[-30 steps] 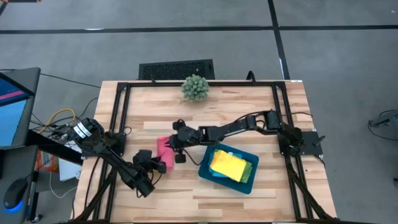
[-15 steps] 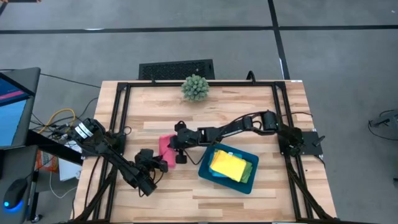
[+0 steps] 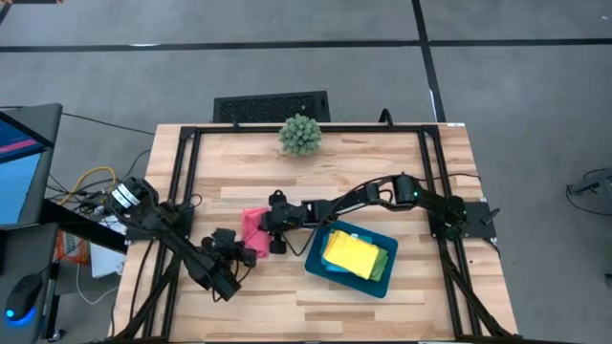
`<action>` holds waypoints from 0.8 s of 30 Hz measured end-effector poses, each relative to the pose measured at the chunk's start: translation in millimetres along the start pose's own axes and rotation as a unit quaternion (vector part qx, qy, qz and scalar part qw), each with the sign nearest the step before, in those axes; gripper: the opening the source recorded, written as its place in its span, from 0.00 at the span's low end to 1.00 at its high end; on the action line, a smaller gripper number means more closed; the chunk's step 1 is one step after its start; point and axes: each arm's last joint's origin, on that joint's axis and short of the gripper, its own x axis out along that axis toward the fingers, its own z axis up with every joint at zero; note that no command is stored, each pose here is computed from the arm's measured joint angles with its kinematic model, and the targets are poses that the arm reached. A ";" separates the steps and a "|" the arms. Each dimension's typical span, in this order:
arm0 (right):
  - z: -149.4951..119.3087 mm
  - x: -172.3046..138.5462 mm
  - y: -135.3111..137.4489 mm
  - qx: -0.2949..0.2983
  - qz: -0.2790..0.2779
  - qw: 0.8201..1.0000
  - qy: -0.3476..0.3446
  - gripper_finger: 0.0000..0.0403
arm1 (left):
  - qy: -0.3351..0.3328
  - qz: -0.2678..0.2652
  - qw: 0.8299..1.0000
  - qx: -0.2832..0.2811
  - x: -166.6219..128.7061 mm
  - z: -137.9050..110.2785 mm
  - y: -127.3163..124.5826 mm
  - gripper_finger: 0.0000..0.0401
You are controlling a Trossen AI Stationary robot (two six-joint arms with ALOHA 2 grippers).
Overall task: Fold microfiber towels
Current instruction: Fold the pink microfiber towel
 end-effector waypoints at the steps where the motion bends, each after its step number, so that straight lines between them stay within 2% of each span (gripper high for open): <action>1: 0.1 -0.1 0.0 0.000 0.000 1.000 0.000 0.06 | 0.009 0.016 1.000 0.008 -4.6 3.4 -0.2 0.09; 4: 0.1 -0.1 0.0 0.000 0.000 1.000 -0.002 0.05 | 0.034 0.050 0.998 0.020 -19.4 13.4 -2.5 0.16; 8: 0.2 -0.1 0.0 0.000 0.000 1.000 -0.003 0.05 | 0.043 0.028 0.998 0.039 -34.7 21.8 -11.0 0.22; 11: 0.3 -0.1 0.0 0.000 0.000 1.000 -0.004 0.06 | -0.019 -0.051 0.998 0.036 -46.5 24.0 -20.0 0.24; 14: 0.2 0.0 0.0 0.000 0.000 1.000 -0.005 0.06 | -0.114 -0.150 0.982 0.030 -55.9 22.8 -26.5 0.22; 21: 0.3 0.1 0.0 0.000 -0.001 1.000 -0.007 0.05 | -0.135 -0.163 0.977 0.039 -12.7 8.7 -25.2 0.03; 24: 0.0 0.1 0.0 0.004 -0.001 1.000 -0.006 0.06 | -0.110 -0.156 0.980 0.052 5.2 -1.7 -29.1 0.01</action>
